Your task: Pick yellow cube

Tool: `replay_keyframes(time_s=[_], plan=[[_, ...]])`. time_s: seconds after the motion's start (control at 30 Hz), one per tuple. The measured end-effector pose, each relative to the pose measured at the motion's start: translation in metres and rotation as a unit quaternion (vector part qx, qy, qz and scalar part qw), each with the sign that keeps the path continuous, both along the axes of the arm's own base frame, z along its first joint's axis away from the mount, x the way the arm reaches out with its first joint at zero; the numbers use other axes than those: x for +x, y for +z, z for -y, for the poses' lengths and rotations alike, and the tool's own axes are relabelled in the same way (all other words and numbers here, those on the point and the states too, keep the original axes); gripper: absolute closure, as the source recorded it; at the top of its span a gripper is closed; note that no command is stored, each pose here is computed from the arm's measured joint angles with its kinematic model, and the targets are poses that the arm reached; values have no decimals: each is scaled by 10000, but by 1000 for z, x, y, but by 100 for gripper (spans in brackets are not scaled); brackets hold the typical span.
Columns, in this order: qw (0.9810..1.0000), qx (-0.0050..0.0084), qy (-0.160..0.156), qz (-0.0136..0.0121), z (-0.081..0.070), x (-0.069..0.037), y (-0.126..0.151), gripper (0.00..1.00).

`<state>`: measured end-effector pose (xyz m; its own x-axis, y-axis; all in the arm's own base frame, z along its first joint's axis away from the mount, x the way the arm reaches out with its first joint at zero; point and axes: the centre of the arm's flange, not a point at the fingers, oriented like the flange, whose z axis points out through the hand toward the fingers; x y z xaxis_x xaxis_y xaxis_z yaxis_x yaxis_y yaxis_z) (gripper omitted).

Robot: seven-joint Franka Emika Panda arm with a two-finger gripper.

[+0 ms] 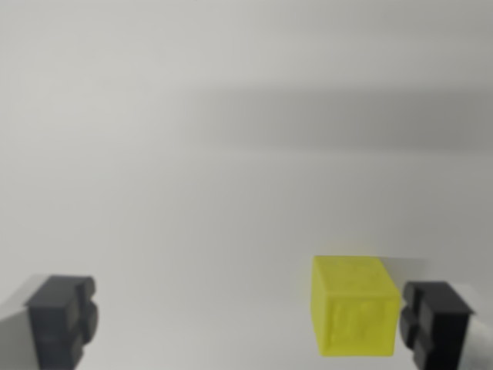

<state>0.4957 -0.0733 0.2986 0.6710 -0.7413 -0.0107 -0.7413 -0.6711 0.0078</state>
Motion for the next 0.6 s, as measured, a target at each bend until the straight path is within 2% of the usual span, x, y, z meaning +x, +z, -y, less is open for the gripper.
replay_keyframes(time_s=[0.6], plan=[[10000,-6,67,24,24,-39,-45,0]])
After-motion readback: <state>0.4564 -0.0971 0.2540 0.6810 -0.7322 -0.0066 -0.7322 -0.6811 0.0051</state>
